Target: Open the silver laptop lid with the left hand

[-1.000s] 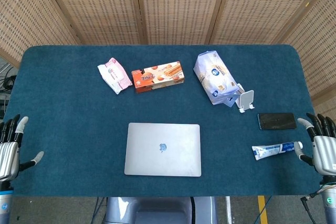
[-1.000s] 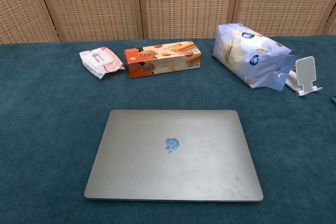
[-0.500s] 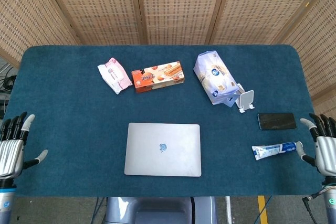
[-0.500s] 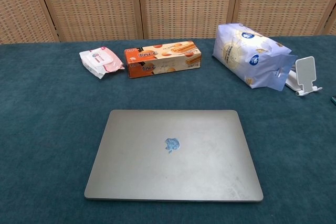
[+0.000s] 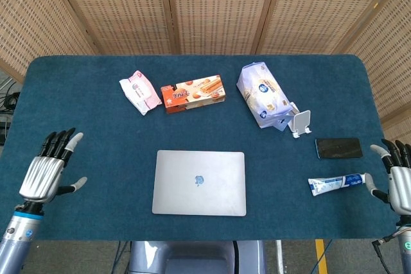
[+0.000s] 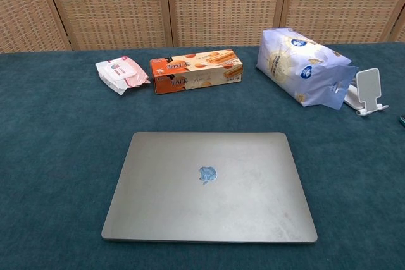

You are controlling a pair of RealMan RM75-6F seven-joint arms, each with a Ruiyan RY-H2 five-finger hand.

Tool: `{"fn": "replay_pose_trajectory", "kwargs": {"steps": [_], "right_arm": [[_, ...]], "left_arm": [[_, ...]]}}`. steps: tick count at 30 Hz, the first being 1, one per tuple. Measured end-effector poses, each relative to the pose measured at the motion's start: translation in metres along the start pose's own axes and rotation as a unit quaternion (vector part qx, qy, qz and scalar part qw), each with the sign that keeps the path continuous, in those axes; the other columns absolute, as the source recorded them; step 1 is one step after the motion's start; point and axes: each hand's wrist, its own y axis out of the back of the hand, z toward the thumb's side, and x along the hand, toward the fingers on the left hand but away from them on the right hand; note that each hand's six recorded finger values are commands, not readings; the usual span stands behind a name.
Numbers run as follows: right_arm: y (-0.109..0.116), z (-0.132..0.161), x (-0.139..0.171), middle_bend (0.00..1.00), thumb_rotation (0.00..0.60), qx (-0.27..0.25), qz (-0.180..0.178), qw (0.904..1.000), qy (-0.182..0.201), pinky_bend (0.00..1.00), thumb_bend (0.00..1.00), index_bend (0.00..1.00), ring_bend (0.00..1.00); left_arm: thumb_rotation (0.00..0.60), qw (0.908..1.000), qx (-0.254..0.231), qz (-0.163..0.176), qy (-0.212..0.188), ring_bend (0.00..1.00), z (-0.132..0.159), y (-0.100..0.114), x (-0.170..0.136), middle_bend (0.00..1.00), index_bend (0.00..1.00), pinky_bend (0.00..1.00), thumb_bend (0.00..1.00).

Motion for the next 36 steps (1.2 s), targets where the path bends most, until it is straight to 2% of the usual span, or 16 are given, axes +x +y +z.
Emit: {"fn": "replay_pose_trajectory", "kwargs": {"steps": [6, 9, 14, 18, 26, 36], "right_arm": [[-0.003, 0.004, -0.002, 0.11, 0.6, 0.001, 0.004, 1.0, 0.008, 0.02, 0.41, 0.22, 0.0], [-0.004, 0.006, -0.002, 0.11, 0.6, 0.001, 0.007, 0.9999, 0.012, 0.02, 0.41, 0.22, 0.0], [-0.008, 0.011, -0.005, 0.11, 0.6, -0.002, 0.012, 0.9997, 0.019, 0.02, 0.41, 0.22, 0.0], [-0.012, 0.016, -0.006, 0.11, 0.6, -0.001, 0.017, 0.9994, 0.029, 0.02, 0.41, 0.22, 0.0], [-0.015, 0.017, -0.003, 0.11, 0.6, -0.003, 0.02, 0.9993, 0.033, 0.02, 0.41, 0.22, 0.0], [-0.019, 0.018, 0.0, 0.11, 0.6, -0.008, 0.025, 0.9989, 0.04, 0.02, 0.41, 0.22, 0.0]], "left_arm": [[0.551, 0.9954, -0.029, -0.044, -0.08, 0.0, 0.04, -0.006, 0.021, 0.0, 0.0, 0.0, 0.18], [0.549, 0.9893, -0.028, -0.061, -0.13, 0.0, 0.067, -0.008, 0.031, 0.0, 0.0, 0.0, 0.17], [0.547, 0.9778, -0.033, -0.079, -0.191, 0.0, 0.112, -0.014, 0.042, 0.0, 0.0, 0.0, 0.13], [0.545, 0.9704, -0.024, -0.092, -0.222, 0.0, 0.137, -0.024, 0.046, 0.0, 0.0, 0.0, 0.07], [0.546, 0.9582, 0.009, -0.102, -0.267, 0.0, 0.188, -0.051, 0.046, 0.0, 0.0, 0.0, 0.07], [0.547, 0.9492, 0.023, -0.128, -0.287, 0.0, 0.232, -0.088, 0.041, 0.0, 0.0, 0.0, 0.08]]}}
